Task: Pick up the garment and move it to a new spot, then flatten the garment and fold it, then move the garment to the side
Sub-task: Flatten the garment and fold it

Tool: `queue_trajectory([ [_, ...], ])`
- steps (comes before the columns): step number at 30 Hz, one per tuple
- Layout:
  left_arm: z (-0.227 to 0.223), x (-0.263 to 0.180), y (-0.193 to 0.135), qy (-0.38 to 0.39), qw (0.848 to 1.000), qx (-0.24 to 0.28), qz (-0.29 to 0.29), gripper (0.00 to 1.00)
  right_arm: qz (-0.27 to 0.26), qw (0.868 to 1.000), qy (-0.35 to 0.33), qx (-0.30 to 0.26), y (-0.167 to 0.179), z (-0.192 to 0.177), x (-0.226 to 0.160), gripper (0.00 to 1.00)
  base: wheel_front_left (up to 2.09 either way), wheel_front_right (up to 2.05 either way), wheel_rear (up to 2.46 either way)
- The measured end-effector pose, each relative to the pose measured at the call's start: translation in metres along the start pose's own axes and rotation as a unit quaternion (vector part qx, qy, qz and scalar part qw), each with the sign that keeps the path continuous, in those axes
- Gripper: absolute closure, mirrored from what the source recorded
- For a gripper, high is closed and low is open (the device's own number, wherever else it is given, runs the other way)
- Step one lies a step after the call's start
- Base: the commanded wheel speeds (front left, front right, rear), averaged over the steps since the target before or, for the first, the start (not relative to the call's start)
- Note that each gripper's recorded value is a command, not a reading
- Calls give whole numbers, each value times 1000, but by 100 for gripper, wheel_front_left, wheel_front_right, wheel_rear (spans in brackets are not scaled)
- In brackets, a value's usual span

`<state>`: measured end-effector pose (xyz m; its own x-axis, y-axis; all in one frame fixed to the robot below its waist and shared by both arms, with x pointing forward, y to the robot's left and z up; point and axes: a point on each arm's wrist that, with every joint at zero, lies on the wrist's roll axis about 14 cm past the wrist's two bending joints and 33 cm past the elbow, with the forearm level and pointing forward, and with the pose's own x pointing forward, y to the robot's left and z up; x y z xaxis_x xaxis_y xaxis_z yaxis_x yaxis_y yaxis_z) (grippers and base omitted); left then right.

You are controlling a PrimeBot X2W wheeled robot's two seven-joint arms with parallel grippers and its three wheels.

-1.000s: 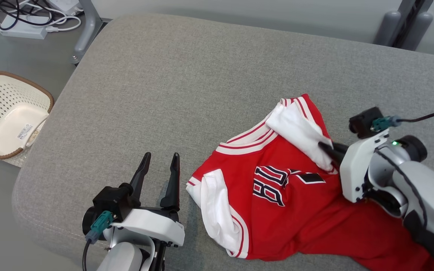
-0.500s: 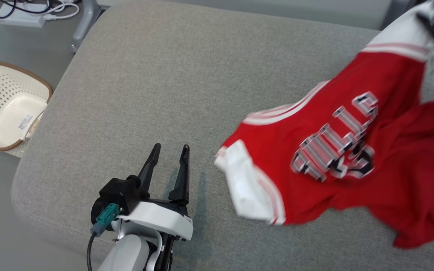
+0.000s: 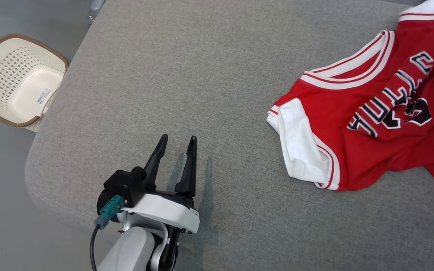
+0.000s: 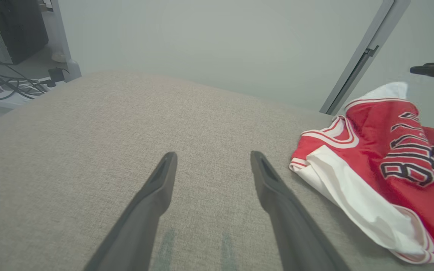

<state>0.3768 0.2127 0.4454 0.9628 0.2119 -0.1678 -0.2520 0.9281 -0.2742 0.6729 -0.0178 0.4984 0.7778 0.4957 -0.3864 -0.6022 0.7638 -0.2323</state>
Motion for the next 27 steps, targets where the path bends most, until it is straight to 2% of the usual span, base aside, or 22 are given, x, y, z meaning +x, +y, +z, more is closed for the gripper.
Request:
queue_trajectory([
  [6,3,10,-9,-6,1000,4,-14,0,5,1000,23,10,7,-35,-12,0,0,0,0],
  [13,8,22,-28,-18,999,8,-46,0,-10,999,-22,32,-2,-34,-48,0,0,0,0],
  [19,15,29,-49,-31,997,4,-77,0,-47,994,-75,64,-22,-34,-93,0,0,0,0],
  [27,13,28,-78,-32,992,2,-119,0,-117,977,-128,126,-45,-57,-162,0,0,0,0],
])
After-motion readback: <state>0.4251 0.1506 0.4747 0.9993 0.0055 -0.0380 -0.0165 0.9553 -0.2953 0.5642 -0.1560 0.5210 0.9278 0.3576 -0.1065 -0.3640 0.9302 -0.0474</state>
